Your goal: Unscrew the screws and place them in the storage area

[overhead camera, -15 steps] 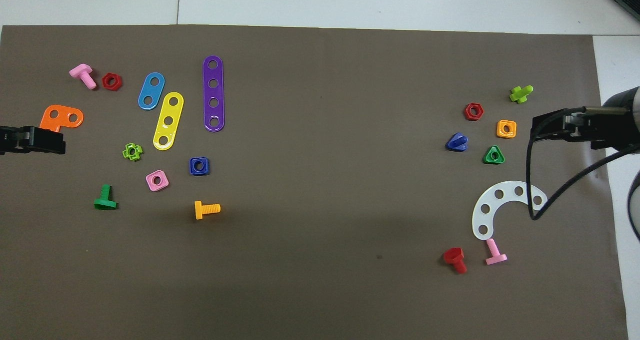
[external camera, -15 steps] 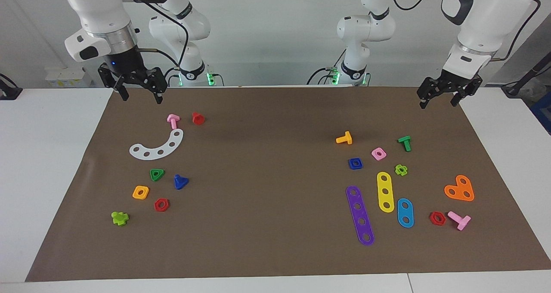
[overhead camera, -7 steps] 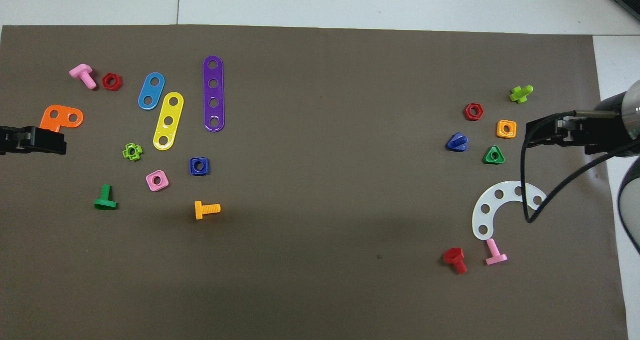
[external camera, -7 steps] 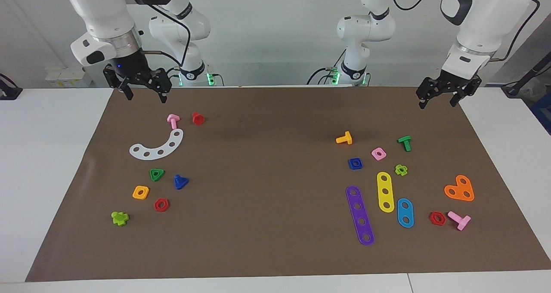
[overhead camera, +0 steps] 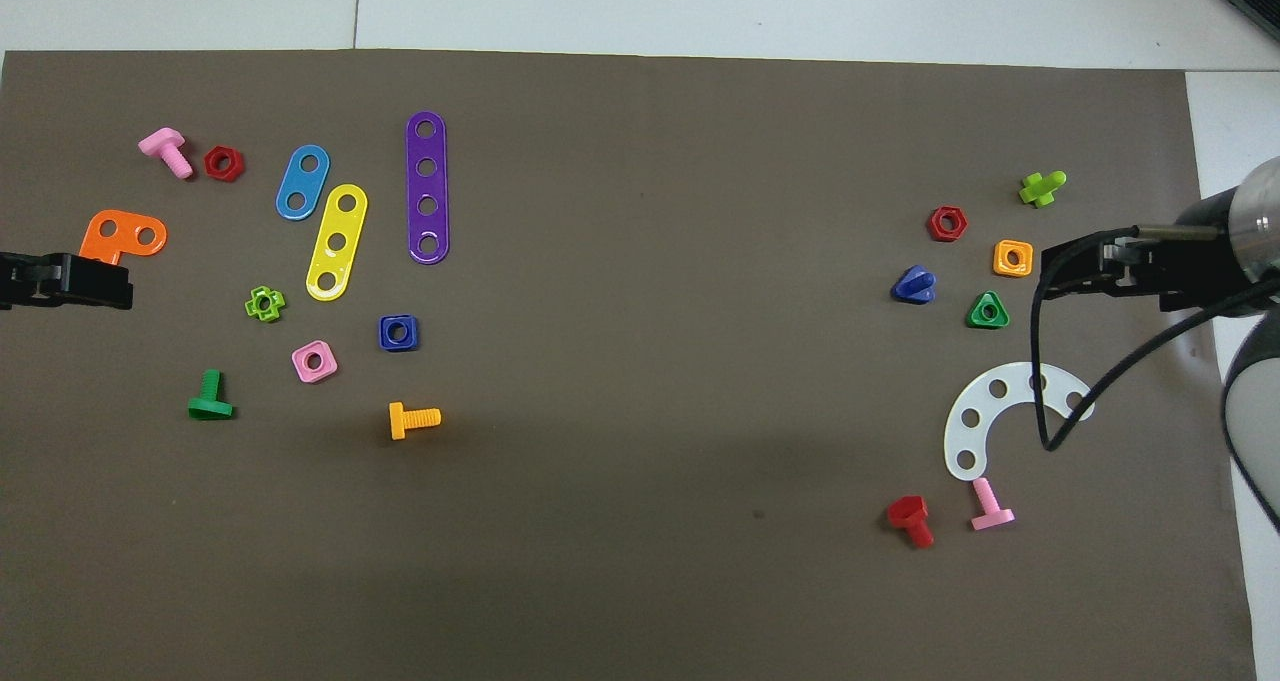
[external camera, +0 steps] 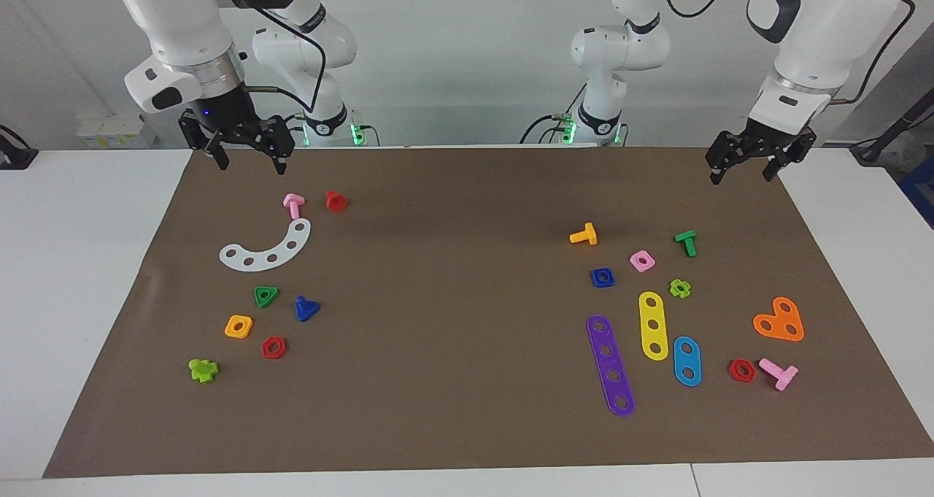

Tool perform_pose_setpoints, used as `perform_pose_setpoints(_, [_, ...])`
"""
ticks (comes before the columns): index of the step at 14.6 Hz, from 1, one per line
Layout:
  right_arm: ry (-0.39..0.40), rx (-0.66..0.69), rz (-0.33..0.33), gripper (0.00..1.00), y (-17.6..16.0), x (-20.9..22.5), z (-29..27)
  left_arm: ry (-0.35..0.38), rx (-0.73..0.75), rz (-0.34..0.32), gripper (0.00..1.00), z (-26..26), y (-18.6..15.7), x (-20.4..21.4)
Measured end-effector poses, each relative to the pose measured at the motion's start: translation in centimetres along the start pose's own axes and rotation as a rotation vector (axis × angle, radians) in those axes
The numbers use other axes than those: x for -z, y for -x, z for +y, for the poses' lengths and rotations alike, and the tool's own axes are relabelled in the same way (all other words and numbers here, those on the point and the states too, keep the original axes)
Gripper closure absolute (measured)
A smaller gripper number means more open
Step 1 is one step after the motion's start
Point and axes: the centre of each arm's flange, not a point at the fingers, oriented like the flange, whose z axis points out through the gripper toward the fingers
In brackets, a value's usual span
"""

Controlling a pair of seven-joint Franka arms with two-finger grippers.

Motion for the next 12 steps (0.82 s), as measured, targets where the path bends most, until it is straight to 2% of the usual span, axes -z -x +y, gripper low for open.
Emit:
perform_pose_setpoints(4, [0.0,0.077,-0.002,0.0,0.01,-0.1,-0.02,0.0,0.0,0.0,0.0,0.0,0.0,0.0])
perform_pose_setpoints(12, [0.001,0.08,-0.008,0.0,0.04,-0.39,-0.02,0.0,0.0,0.0,0.0,0.0,0.0,0.0])
